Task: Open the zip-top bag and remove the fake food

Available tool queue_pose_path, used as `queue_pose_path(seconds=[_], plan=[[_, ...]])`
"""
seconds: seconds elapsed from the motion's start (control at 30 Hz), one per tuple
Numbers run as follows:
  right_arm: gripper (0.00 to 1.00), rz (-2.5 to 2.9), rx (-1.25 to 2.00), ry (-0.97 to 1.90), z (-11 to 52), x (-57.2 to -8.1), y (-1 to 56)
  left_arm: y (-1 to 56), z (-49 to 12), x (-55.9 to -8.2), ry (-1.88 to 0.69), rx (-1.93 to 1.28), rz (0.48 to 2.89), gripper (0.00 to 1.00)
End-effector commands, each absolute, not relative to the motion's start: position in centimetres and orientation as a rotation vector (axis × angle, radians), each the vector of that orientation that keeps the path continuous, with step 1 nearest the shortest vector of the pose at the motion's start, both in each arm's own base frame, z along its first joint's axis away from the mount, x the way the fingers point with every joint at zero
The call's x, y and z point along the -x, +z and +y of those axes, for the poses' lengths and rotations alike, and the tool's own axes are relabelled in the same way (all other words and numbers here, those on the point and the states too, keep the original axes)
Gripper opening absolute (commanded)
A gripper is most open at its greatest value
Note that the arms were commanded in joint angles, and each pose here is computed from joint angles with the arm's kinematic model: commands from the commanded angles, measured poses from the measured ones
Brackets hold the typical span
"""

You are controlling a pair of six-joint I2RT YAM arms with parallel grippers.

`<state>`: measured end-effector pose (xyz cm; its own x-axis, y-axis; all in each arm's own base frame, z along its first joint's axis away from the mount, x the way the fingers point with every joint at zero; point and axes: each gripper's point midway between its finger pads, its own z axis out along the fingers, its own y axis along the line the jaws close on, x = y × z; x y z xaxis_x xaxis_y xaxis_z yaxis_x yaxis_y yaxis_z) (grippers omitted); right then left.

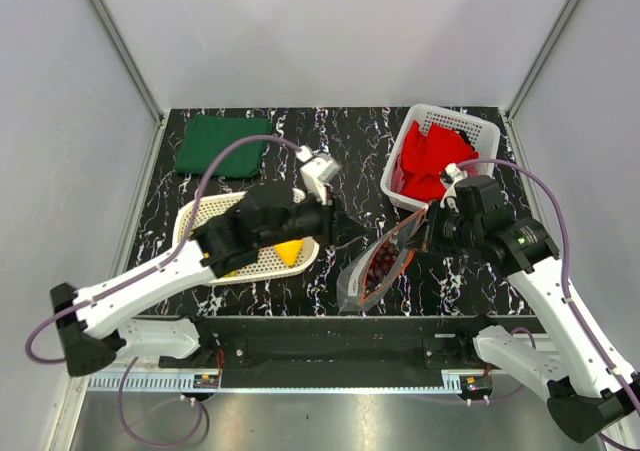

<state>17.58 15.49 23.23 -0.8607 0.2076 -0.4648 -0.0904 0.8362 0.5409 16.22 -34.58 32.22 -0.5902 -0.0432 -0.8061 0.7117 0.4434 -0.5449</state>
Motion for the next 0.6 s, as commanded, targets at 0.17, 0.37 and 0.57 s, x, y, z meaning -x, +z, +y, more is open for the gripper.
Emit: queue_pose_path(seconds=[0.17,0.37,0.57], plan=[[0.0,2.425,-0.089,0.871,16.9,-18.3,25.7,34.3,-40.6,-14.1,-1.107,-0.63,1.842,0.17],[0.0,2.425,-0.143,0.899,17.1,-18.3,26.0,30.3,-41.1,-15.9,-0.891,-0.499,2.013,0.04],[0.0,2.41,-0.168,0.921,17.3,-18.4,27.0,26.7,-42.1,-17.2,-0.728,-0.501,2.114,0.02]])
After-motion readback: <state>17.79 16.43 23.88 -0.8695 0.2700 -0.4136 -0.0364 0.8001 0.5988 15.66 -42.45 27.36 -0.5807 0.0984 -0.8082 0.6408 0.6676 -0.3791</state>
